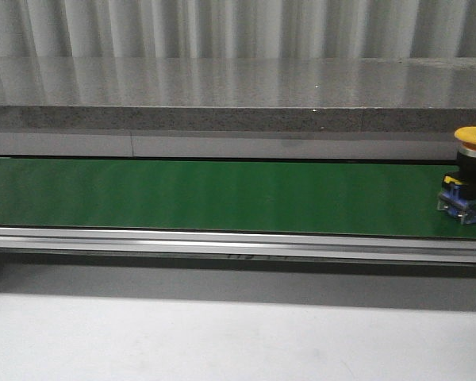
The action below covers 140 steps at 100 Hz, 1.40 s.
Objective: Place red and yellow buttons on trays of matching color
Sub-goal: 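Grasp the yellow button from the belt with the right gripper, then release the yellow button into the yellow tray, return right gripper over belt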
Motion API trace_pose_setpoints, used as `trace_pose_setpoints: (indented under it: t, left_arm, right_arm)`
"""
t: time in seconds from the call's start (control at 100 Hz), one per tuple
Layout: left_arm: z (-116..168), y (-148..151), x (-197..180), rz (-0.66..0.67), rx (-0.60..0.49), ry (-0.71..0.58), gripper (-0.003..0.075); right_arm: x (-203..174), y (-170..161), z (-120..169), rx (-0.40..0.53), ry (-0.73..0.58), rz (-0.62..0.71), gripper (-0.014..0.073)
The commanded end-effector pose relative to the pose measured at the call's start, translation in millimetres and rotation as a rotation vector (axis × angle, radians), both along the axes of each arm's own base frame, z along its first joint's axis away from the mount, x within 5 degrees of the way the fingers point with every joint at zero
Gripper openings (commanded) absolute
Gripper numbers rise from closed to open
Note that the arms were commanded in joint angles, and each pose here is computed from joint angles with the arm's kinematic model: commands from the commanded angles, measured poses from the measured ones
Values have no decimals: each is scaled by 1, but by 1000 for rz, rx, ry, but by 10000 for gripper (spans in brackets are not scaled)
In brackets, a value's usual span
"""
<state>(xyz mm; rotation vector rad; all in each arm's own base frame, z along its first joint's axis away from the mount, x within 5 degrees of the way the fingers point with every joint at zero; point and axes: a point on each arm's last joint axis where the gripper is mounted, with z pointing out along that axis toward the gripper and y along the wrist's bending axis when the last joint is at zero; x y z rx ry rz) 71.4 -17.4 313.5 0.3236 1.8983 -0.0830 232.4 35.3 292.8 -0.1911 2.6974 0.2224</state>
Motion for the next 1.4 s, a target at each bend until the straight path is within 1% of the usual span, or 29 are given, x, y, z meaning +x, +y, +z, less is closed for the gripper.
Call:
trace_pose_setpoints:
  t: [0.0, 0.06, 0.13, 0.2, 0.25, 0.3, 0.35, 0.42, 0.47, 0.52, 0.67, 0.8, 0.94, 1.04, 1.26, 1.39]
  left_arm:
    - [15, -1, 2, -4, -31, -90, -20]
    - [15, -1, 2, -4, -31, -90, -20]
    - [15, -1, 2, -4, -31, -90, -20]
    - [15, -1, 2, -4, -31, -90, -20]
    - [15, -1, 2, -4, -31, -90, -20]
    - [15, -1, 2, -4, -31, -90, -20]
    - [15, -1, 2, -4, -31, -90, -20]
    - [15, -1, 2, -4, -31, -90, -20]
    - [15, -1, 2, -4, -31, -90, -20]
    - [15, -1, 2, -4, -31, -90, -20]
    - [15, -1, 2, -4, -31, -90, -20]
    - [15, -1, 2, -4, -31, -90, -20]
    - [15, -1, 2, -4, -31, -90, -20]
    - [15, -1, 2, -4, -31, -90, -20]
    - [15, -1, 2, -4, -31, -90, -20]
    - [15, -1, 2, -4, -31, -90, -20]
  right_arm:
    - [12, 2, 7, 6, -101, 10, 657]
    - [19, 2, 4, -5, -129, 21, 657]
    - [26, 2, -2, -7, -130, 15, 652]
    - [31, 1, -8, -11, -113, 11, 607]
    - [33, 1, -11, -17, -111, 11, 542]
    - [36, 1, -13, -21, -115, 10, 453]
    - [37, 0, -13, -25, -124, 10, 340]
    - [37, 0, -13, -29, -128, 11, 220]
    - [37, 0, -13, -35, -131, 13, 164]
    - [37, -1, -12, -42, -135, 15, 131]
    - [34, -3, -6, -46, -163, 7, 120]
    - [26, -17, 9, -15, -206, -102, 120]
    - [16, -52, 23, -8, -257, -271, 120]
    - [7, -82, 29, -6, -277, -429, 120]
    - [-10, -138, 28, -14, -306, -712, 120]
    - [-19, -165, 18, -18, -342, -860, 120]
